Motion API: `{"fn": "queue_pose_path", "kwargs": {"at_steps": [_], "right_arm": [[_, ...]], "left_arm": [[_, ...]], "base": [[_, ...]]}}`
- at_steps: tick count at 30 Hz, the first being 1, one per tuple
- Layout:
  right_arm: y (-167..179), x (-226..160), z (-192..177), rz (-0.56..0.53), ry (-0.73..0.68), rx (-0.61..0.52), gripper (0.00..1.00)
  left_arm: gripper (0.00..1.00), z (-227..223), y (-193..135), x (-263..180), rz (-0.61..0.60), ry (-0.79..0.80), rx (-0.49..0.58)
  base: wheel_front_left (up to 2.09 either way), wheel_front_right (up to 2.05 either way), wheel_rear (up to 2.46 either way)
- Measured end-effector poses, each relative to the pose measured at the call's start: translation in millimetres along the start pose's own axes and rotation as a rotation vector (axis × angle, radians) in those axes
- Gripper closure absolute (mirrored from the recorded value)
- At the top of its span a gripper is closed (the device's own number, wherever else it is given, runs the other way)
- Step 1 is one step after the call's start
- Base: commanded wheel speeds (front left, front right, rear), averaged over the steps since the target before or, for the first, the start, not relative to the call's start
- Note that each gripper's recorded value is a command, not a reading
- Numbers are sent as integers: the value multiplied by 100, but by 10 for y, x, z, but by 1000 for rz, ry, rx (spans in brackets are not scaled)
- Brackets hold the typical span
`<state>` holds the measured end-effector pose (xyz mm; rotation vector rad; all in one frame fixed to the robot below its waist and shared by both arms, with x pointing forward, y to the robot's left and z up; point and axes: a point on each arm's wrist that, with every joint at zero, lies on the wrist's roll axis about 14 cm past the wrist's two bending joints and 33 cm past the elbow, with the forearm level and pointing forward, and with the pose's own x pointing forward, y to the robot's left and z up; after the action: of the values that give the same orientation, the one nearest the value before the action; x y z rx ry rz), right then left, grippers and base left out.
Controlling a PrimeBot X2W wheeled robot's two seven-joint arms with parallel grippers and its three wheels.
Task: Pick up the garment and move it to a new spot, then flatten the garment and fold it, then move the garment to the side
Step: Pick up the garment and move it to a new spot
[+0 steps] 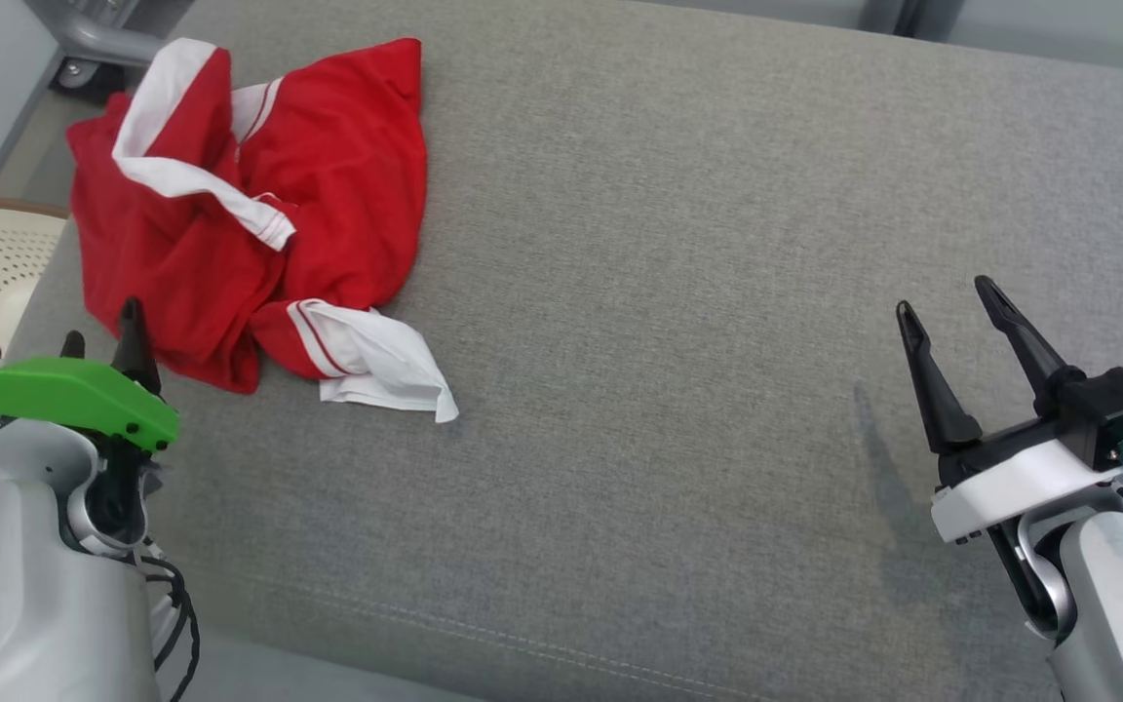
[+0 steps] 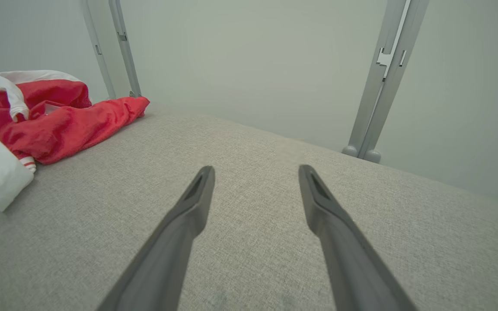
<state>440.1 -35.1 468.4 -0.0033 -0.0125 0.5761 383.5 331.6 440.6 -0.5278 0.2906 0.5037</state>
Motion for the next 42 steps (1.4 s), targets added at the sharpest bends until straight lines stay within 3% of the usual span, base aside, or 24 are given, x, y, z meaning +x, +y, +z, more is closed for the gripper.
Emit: {"fn": "queue_pose_path", "kwargs": {"at_steps": [6, 11, 17, 18, 19, 20, 22, 27, 32, 37, 42], "right_arm": [[-201, -76, -105, -57, 24, 3, 0], [-393, -185, -168, -114, 45, -2, 0], [-553, -266, -179, -158, 55, -14, 0], [-572, -280, -184, -164, 57, -15, 0], [-588, -294, -191, -170, 60, -15, 0], [-599, -304, -194, -174, 61, -13, 0], [-630, -323, -195, -183, 62, -12, 0], [-647, -332, -187, -193, 61, -9, 0], [-611, -323, -163, -195, 53, 7, 0], [-531, -310, -120, -186, 42, 19, 0], [-476, -326, -46, -189, 24, 31, 0]], "left_arm": [[0, -240, -45, 222, 34, 103, 2], [0, -428, 133, 358, 120, 171, 46], [3, -438, -67, 502, 82, 165, 58], [31, -430, -88, 520, 78, 164, 60], [51, -416, -110, 539, 75, 157, 60], [79, -396, -113, 554, 73, 147, 73], [100, -343, -84, 579, 77, 134, 118], [100, -175, -159, 628, 57, 88, 152], [100, 44, -462, 662, -31, 6, 202], [100, 410, -1236, 609, -247, -141, 294], [100, 510, -2211, 298, -527, -226, 303]], "base": [[0, 0, 0], [0, 0, 0], [0, 0, 0], [0, 0, 0], [0, 0, 0], [0, 0, 0], [0, 0, 0], [0, 0, 0], [0, 0, 0], [0, 0, 0], [0, 0, 0]]}}
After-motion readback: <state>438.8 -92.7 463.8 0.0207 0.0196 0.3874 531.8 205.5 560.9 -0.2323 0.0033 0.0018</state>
